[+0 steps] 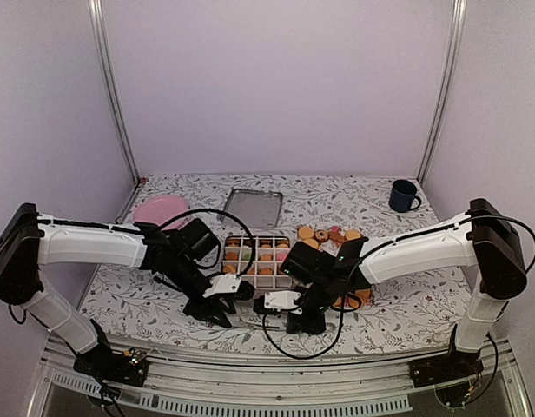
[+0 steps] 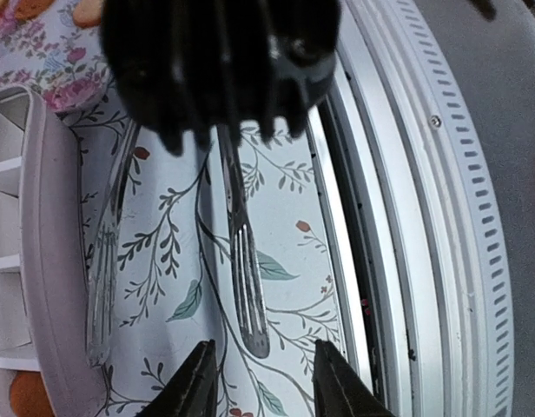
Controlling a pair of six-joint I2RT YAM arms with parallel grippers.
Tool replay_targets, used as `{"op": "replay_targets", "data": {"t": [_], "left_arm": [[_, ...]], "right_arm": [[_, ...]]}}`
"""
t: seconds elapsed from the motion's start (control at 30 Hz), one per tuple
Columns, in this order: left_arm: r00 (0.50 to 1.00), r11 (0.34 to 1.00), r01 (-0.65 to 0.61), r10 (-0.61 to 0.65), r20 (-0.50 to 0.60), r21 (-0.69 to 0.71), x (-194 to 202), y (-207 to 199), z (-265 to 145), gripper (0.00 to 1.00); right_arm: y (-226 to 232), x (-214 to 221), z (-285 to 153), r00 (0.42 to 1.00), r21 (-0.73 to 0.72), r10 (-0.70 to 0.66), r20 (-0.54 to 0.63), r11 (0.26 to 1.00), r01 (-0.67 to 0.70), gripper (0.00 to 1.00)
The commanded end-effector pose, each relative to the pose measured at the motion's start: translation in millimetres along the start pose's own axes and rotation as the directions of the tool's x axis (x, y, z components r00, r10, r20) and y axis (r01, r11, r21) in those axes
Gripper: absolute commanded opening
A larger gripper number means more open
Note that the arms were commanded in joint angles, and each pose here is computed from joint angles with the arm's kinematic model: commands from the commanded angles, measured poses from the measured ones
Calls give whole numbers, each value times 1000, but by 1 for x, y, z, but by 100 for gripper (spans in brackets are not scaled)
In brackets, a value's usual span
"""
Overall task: Pack the cookies
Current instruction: Pass from the right arm to the left
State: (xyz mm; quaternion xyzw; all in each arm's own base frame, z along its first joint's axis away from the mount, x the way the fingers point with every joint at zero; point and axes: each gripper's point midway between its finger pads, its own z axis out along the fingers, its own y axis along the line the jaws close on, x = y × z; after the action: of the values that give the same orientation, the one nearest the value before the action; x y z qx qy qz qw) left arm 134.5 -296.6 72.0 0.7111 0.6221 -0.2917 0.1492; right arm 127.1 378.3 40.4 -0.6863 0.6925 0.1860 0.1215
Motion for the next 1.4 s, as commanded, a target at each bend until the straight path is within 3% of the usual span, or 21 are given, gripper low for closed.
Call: {"op": "replay_targets", "data": {"t": [0.0,0.23,0.5,0.77,0.9,1.17,1.2,1.23,1.27,1.37], "left_arm": [[996,994,-82,80,-25,-76,2,6,7,39],[994,980,-97,88,-57,-172,5,24,17,36],[994,981,-102,93,-61,-167,10,23,23,11],[992,982,-104,92,-83,-156,17,19,32,20],[992,984,-100,86,-94,-148,22,19,36,19],[992,986,-95,82,-100,-136,25,18,39,26],[991,987,-94,80,-103,-134,25,18,40,27],[991,987,-92,78,-106,-132,26,19,41,27],[991,987,-92,78,-108,-132,26,19,41,27],[990,988,-82,67,-124,-127,28,21,44,25]], "right_arm": [[-5,-20,-1,998,-16,-18,57,1000,18,0],[-6,-25,3,998,-29,-10,59,1000,11,0],[-9,-31,3,997,-19,15,81,1000,-13,3],[-7,-33,-1,994,-24,41,96,999,-39,13],[-7,-32,-5,994,-13,48,101,999,-47,18],[-24,-39,-41,982,135,74,176,986,-98,61],[-27,-42,-52,976,161,75,203,981,-109,71],[-31,-45,-63,969,191,84,231,973,-130,94],[-36,-48,-74,962,227,91,257,962,-151,100],[-56,-57,-121,923,360,107,369,899,-248,99]]}}
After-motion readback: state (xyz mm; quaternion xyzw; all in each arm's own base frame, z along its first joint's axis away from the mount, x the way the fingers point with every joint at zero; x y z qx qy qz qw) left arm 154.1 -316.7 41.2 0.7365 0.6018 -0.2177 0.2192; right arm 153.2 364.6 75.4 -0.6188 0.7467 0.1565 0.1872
